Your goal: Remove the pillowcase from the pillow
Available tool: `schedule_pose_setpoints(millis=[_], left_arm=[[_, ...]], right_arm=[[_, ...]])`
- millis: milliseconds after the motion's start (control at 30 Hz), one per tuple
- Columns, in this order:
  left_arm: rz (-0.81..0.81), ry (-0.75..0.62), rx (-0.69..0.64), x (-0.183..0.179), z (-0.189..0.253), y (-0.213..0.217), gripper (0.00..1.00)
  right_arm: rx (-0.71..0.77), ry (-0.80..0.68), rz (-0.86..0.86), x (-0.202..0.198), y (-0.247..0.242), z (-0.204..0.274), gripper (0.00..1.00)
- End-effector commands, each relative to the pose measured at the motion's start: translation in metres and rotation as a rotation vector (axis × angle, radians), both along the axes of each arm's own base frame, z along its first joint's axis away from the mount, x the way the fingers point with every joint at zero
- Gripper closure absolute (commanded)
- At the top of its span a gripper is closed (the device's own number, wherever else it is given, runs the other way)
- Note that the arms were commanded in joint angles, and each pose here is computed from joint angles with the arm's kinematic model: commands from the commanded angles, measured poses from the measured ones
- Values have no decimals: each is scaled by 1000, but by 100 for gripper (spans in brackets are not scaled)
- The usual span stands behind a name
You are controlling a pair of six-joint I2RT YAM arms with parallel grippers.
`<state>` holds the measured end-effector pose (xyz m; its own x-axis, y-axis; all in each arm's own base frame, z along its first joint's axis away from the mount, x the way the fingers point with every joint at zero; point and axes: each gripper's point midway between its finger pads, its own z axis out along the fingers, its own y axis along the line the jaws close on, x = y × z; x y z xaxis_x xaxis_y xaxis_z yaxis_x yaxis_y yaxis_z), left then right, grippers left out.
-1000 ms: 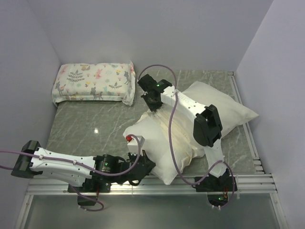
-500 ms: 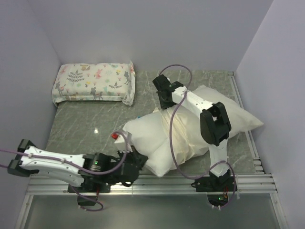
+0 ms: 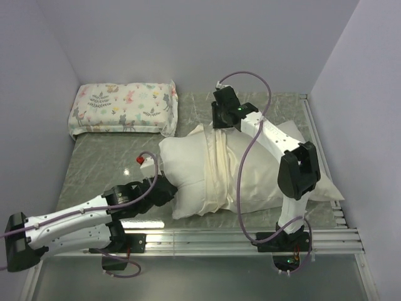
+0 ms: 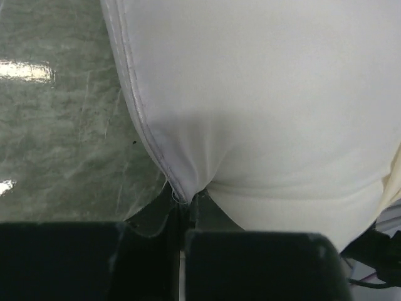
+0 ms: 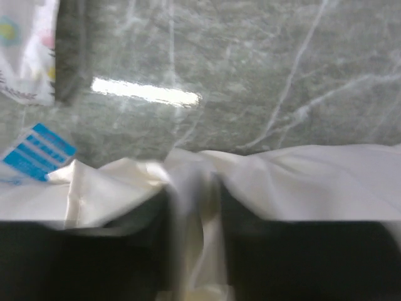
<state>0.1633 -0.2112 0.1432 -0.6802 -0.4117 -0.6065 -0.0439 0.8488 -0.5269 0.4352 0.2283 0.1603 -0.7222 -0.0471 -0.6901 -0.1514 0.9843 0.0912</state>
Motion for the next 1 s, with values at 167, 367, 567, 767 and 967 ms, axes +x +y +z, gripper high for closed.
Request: schedule_pose_setpoints(millis=[167, 367, 567, 767, 967], left_arm=[[-20, -49, -117, 60, 15, 18, 100], [-3, -12, -152, 68, -14, 32, 100], [1, -7, -154, 69, -21, 40, 100], [6, -26, -143, 76, -9, 47, 100], [44, -57, -114, 81, 10, 65, 100]], right_arm=[[104, -221, 67, -52, 12, 107, 27], [194, -239, 72, -142, 4, 103, 23], [231, -139, 125, -233, 21, 25, 23], [127, -75, 100, -259, 33, -30, 26], [-16, -113, -6, -250, 0, -35, 93]])
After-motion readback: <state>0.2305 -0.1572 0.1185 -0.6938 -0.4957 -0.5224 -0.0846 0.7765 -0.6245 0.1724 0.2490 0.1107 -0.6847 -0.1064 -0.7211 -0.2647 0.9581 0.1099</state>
